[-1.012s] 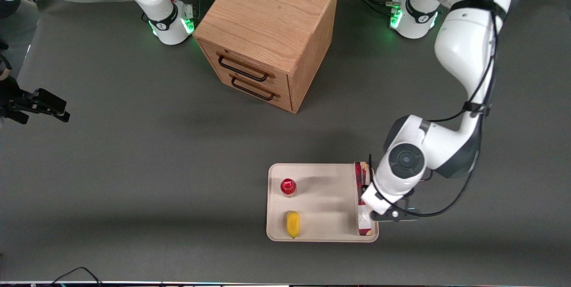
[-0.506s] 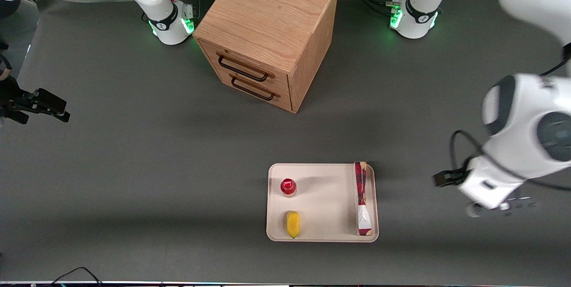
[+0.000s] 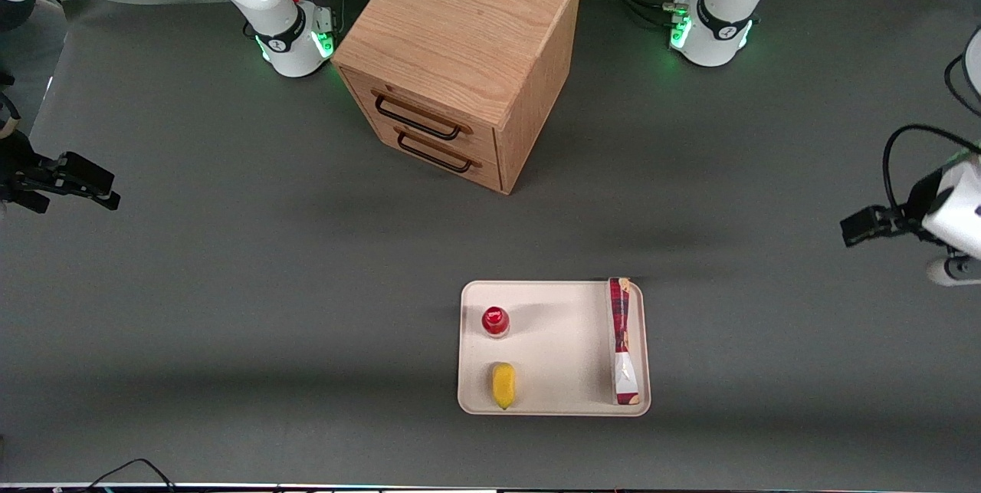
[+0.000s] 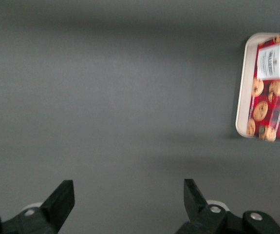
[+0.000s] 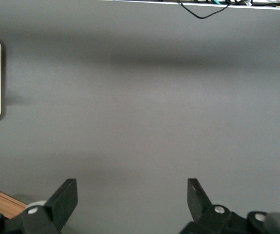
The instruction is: Place red cookie box on tray
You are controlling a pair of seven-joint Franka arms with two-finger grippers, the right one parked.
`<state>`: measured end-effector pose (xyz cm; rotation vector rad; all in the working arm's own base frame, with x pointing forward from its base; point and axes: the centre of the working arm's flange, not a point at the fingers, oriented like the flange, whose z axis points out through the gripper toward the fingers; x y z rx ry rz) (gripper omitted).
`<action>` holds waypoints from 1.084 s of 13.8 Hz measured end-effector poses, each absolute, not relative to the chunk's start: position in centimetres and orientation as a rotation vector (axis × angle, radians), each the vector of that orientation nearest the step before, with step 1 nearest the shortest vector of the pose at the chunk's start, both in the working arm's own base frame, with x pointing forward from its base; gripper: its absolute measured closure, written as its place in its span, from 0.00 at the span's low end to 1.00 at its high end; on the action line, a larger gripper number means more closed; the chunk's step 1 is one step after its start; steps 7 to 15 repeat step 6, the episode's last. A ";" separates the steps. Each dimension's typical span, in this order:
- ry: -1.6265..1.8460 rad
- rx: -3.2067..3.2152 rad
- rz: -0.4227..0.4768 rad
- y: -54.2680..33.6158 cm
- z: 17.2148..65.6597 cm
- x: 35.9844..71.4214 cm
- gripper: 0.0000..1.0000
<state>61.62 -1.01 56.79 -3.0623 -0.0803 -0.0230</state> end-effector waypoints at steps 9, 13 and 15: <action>-0.034 -3.111 -0.026 0.3 59.9 57.1 0.00; -0.034 -3.111 -0.026 0.3 59.9 57.1 0.00; -0.034 -3.111 -0.026 0.3 59.9 57.1 0.00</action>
